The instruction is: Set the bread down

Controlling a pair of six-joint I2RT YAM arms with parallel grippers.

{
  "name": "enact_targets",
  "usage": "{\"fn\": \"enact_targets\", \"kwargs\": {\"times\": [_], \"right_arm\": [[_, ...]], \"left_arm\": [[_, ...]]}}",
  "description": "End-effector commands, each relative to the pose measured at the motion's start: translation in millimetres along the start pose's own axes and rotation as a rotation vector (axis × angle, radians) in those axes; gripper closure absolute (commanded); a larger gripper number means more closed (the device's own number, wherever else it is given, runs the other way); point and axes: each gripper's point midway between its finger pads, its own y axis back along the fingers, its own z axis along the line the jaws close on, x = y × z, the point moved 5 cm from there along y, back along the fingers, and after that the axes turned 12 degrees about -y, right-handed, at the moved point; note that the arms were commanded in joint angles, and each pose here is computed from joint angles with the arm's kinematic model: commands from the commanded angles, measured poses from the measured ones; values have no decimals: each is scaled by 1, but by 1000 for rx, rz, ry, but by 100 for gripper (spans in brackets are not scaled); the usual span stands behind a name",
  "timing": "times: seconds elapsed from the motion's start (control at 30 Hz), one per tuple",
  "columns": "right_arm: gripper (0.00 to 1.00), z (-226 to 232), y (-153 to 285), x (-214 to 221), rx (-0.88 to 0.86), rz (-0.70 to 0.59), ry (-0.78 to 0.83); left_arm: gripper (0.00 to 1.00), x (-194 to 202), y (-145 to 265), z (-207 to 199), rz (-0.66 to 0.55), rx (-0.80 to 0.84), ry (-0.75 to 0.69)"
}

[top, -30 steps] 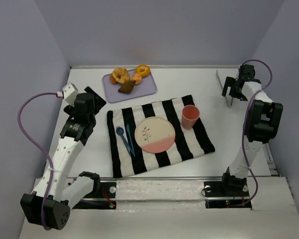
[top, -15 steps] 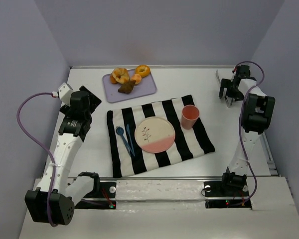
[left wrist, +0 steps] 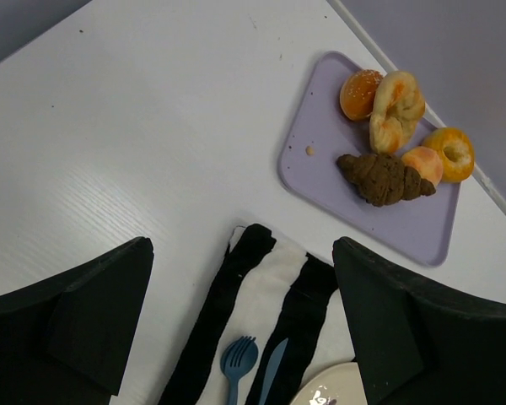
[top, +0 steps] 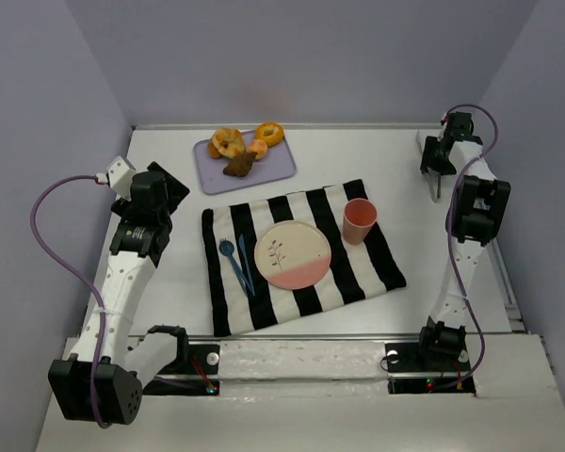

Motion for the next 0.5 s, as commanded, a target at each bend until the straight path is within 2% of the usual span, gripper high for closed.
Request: {"fn": "enact_targets", "kwargs": {"times": [0.0,0.03,0.13,0.17,0.27,0.33,0.37,0.47], "right_arm": [[47,3,4,10,-68,55,25],[55,3,11,7,-70,44,25],[64,11,58,-18,-100,-49,24],[65,12,65,-14,-117,-55,21],[65,33,139,-30,-267,-173,20],[65,40,166,-33,-330,-227,25],[65,45,175,-22,-388,-209,31],[63,65,229,-22,-480,-285,66]], "left_arm": [[1,-13,2,-4,-39,15,38],[1,-12,2,-5,-32,21,36],[1,-9,3,-7,-8,38,42],[1,-7,4,-7,4,39,44],[1,-2,13,-15,24,140,66],[1,-3,19,-21,25,198,75],[1,-2,26,-24,30,242,80],[1,-1,33,-24,34,276,90]]}}
